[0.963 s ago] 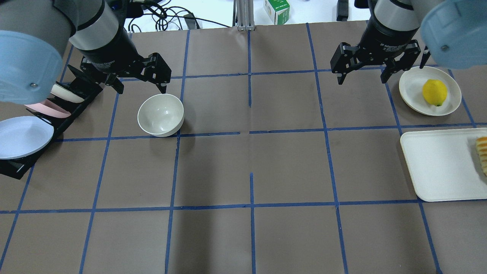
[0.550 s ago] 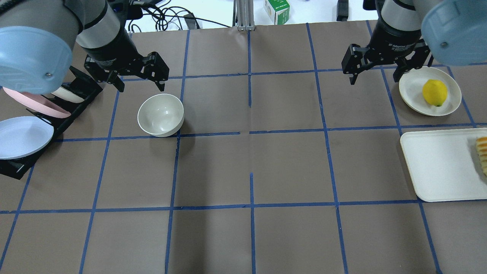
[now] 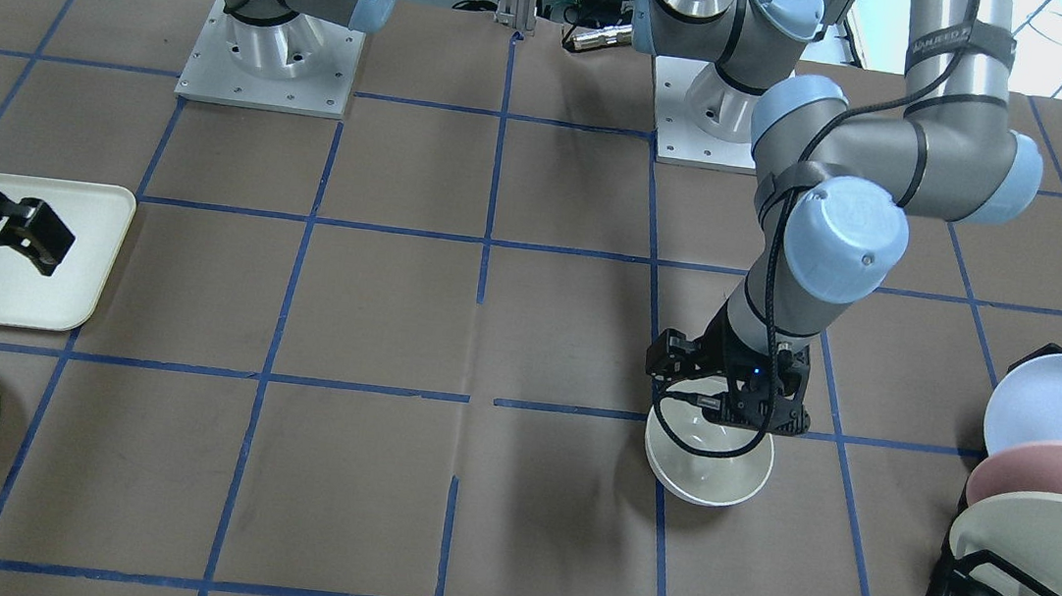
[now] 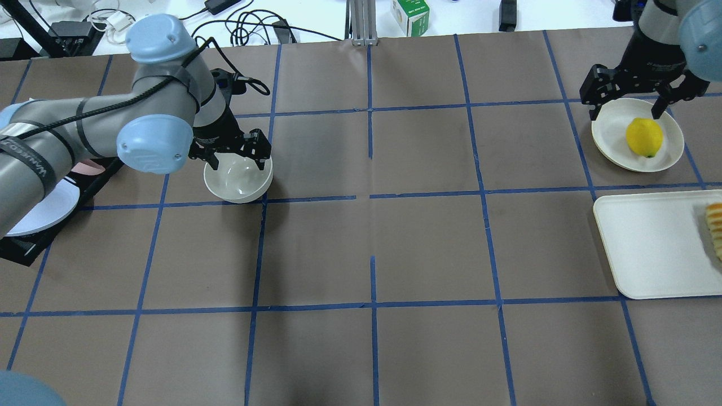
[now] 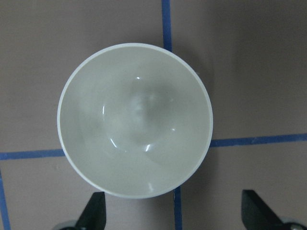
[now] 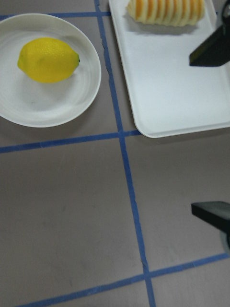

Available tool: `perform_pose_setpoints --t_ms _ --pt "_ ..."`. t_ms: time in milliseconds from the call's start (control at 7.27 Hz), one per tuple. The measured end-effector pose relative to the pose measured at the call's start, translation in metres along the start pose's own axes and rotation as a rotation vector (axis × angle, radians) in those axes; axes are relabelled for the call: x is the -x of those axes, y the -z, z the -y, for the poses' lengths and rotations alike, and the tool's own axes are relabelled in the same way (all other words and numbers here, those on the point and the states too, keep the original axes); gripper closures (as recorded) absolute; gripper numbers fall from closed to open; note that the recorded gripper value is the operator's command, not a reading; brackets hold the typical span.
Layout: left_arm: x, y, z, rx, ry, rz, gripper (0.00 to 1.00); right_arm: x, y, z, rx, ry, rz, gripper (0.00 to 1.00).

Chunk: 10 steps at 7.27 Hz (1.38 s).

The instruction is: Place bowl and put lemon in it

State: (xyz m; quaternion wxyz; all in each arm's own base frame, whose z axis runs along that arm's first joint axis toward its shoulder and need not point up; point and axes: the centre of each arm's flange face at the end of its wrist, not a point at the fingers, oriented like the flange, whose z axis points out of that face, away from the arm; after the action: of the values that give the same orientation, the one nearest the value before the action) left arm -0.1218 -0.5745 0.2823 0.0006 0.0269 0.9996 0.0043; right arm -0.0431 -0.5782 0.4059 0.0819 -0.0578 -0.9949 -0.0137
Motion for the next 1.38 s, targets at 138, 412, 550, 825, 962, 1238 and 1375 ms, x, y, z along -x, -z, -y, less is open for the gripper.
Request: perform_pose_setpoints --t_ms 138,412,550,825,962,1238,1375 --pt "0.007 -0.009 0.006 -0.01 0.008 0.002 0.0 -0.027 -0.016 0.015 -0.027 0.059 -0.007 0.0" --pt "0.059 -0.022 0.011 0.003 0.066 -0.008 0.0 -0.077 -0.06 0.041 -0.045 0.148 -0.017 0.0" --pt "0.087 -0.031 0.01 0.019 0.069 -0.016 0.02 -0.096 -0.082 0.051 -0.043 0.179 0.0 0.0" --pt "0.104 -0.051 0.009 0.05 0.066 -0.03 0.17 -0.124 -0.122 0.066 -0.072 0.197 0.072 0.0" --pt "0.104 -0.058 0.009 0.061 0.065 -0.052 0.34 -0.133 -0.142 0.073 -0.079 0.188 0.087 0.0" --pt "0.099 -0.068 0.011 0.071 0.048 -0.106 1.0 -0.138 -0.176 0.085 -0.084 0.167 0.096 0.0" --pt "0.099 -0.07 0.011 0.071 0.035 -0.111 1.0 -0.137 -0.189 0.088 -0.079 0.152 0.1 0.0"
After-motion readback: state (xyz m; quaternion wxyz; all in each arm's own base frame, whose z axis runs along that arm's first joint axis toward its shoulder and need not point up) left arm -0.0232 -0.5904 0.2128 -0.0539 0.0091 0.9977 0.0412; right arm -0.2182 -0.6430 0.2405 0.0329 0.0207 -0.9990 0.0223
